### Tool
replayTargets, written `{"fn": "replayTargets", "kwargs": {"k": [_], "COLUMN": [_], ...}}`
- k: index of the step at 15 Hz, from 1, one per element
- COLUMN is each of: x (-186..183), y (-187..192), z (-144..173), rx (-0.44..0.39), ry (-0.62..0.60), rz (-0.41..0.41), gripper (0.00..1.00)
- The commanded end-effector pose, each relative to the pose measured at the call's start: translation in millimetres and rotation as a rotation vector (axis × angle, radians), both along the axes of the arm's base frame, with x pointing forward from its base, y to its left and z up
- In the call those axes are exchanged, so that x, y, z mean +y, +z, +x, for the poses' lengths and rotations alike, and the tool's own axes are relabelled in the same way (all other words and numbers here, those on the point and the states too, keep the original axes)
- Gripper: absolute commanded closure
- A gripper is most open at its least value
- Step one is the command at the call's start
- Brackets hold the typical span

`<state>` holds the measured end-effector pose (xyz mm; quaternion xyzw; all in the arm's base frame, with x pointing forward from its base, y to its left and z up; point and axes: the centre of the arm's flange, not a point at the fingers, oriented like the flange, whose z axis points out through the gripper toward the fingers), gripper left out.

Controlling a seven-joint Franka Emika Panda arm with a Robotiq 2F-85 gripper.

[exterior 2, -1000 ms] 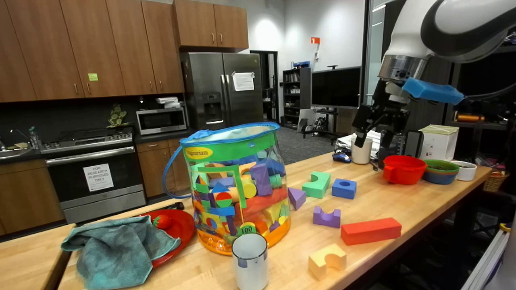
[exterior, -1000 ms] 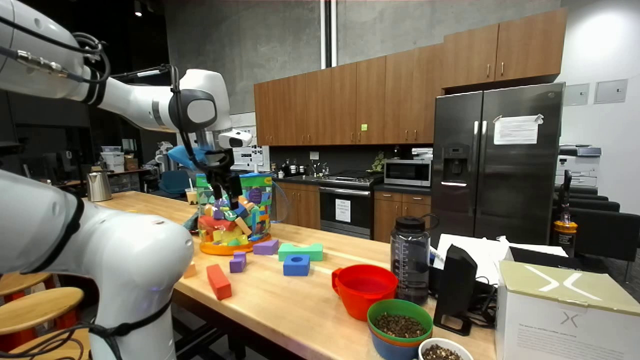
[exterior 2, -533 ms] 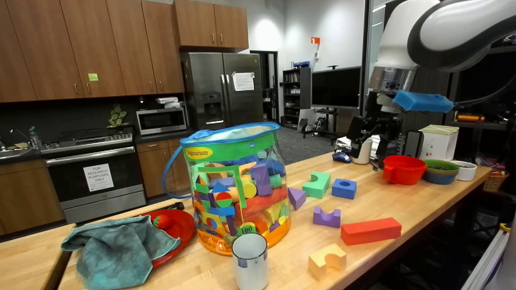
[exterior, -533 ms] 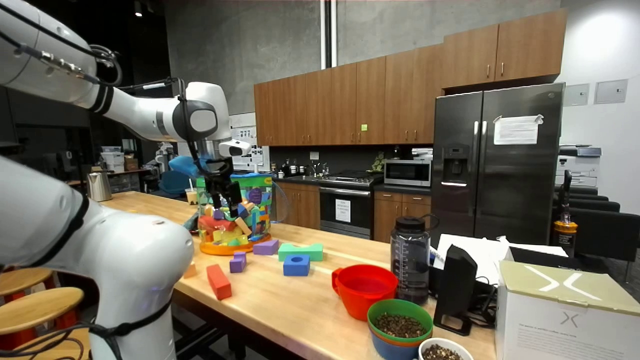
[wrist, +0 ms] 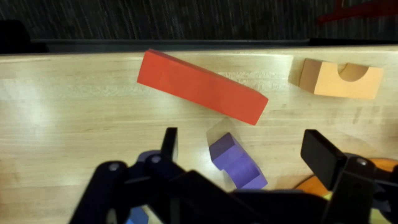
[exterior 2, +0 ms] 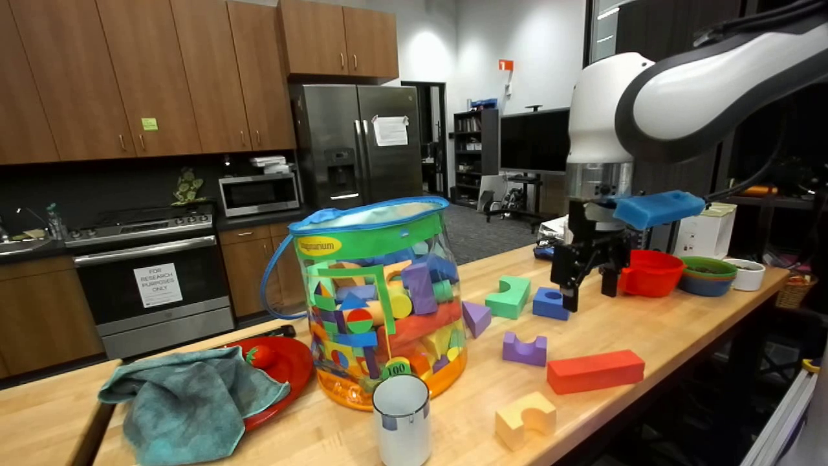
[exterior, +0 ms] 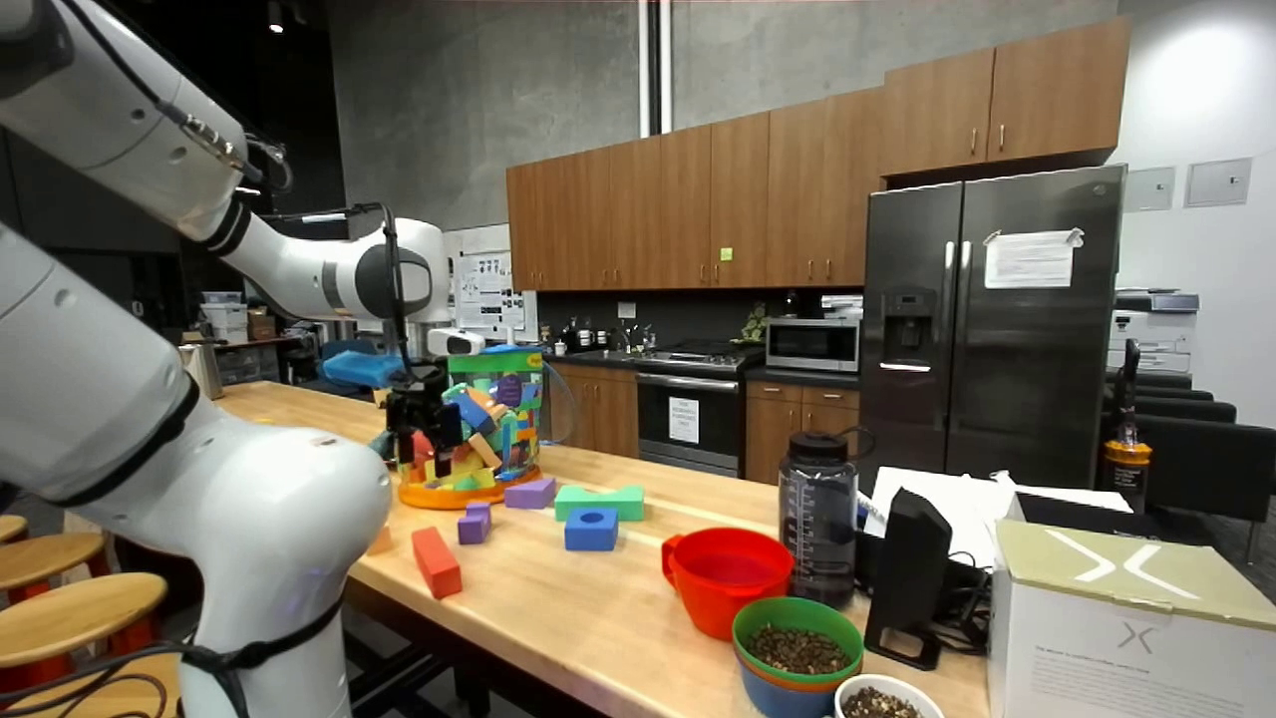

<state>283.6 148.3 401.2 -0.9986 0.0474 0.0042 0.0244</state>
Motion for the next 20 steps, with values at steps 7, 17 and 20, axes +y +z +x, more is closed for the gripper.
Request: {"fn": "replayTargets", "kwargs": {"k": [7, 17, 20], "x": [37.7, 56.5, 55.1], "y": [-63.3, -50.2, -52.7], "z": [-32.5, -11.0, -11.8], "rx": [0.104, 0.107, 0.092], "ry": [0.054, 0.088, 0.147], "rz": [0.052, 0.033, 0.036], "gripper": [0.00, 0.00, 0.00]}}
